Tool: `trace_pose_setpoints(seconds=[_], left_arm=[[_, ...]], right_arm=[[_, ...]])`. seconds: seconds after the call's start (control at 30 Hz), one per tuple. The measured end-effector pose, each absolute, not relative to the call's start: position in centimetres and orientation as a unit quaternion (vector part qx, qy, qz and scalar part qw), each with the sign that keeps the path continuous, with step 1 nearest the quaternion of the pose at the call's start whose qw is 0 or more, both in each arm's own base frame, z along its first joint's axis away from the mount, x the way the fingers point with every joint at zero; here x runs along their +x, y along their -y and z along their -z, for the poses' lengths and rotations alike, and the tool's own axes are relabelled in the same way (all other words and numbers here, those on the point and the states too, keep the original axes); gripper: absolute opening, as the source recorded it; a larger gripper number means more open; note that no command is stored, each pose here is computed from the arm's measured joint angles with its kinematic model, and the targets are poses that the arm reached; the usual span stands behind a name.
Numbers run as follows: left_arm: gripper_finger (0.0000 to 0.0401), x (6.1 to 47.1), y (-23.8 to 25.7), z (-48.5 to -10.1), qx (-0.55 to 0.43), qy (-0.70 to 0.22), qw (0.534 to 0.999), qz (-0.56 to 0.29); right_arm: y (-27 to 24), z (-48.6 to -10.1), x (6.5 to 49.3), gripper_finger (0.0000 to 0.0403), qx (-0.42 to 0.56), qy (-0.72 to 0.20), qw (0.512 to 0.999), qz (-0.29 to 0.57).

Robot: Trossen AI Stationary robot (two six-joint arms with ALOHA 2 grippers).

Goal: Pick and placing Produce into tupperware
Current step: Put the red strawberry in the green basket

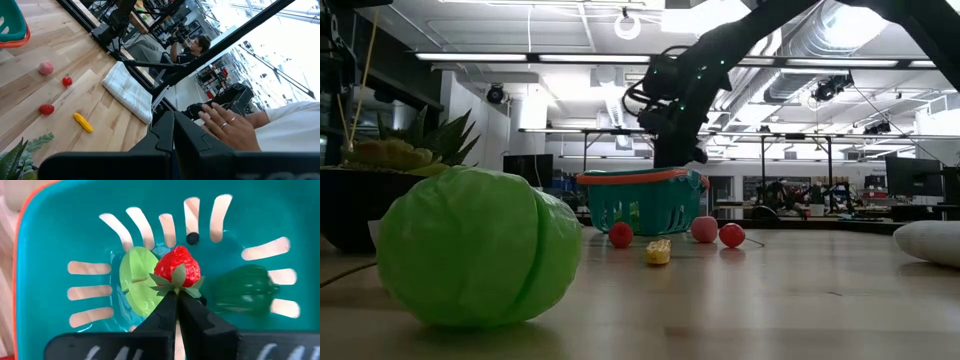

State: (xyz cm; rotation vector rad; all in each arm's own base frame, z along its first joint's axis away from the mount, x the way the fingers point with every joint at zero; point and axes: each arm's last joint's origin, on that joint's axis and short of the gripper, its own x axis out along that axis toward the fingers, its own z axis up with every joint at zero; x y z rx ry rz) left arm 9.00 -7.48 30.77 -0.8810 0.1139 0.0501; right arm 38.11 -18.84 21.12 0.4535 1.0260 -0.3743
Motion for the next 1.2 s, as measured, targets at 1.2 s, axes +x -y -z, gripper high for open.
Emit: trace_pose_setpoints(seconds=[1.2], left_arm=[[0.0001, 9.00, 7.48, -30.78, -0.426, -0.055, 0.903, -0.024]], right_arm=[[18.91, -20.16, 38.47, 0.0001, 0.210, -0.489, 0.821, 0.207]])
